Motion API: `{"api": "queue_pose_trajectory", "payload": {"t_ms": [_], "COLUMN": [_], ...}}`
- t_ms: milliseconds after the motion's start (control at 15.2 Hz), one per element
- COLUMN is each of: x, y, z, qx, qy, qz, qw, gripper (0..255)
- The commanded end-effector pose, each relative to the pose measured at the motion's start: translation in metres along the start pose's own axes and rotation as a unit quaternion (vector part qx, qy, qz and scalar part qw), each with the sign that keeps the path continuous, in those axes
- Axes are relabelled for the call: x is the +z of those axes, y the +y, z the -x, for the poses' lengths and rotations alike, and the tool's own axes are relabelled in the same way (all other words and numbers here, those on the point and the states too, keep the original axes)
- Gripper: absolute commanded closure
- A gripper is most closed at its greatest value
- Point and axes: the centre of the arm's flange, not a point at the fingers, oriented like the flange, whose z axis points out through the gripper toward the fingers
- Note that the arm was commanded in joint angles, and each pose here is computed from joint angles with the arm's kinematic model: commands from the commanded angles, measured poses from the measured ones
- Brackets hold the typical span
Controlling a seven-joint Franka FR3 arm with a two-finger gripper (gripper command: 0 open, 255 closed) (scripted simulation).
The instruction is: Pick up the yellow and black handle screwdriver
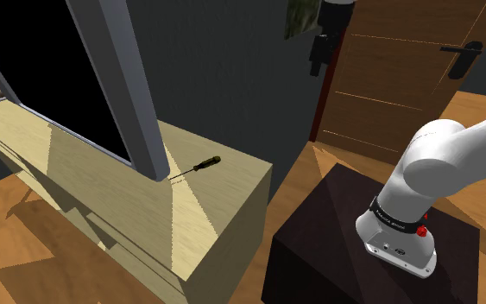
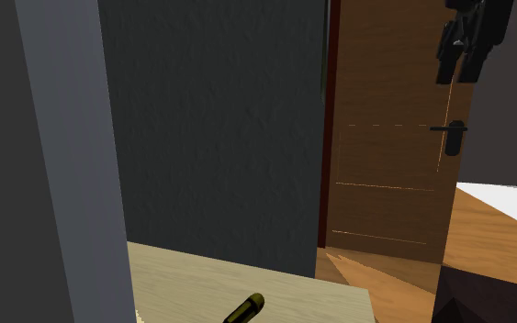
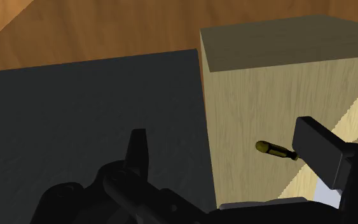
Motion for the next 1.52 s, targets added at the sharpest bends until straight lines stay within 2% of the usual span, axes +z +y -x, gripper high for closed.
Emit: {"api": "queue_pose_trajectory", "payload": {"t_ms": [0,330,726,1056,1452], "x": [0.000,0.042,0.092,0.134,0.183], "y": [0.000,-0.014,-0.037,-0.063,-0.101], "z": [0.000,-0.048,-0.104,-0.148,-0.196], "qx": [0.000,-0.050,-0.110,-0.159,-0.218], "qy": [0.000,-0.001,-0.002,-0.003,-0.004], "qz": [0.000,-0.011,-0.025,-0.036,-0.050], "qw": [1.0000,0.9987,0.9937,0.9866,0.9747], "gripper": [0,0,0,0,0]}}
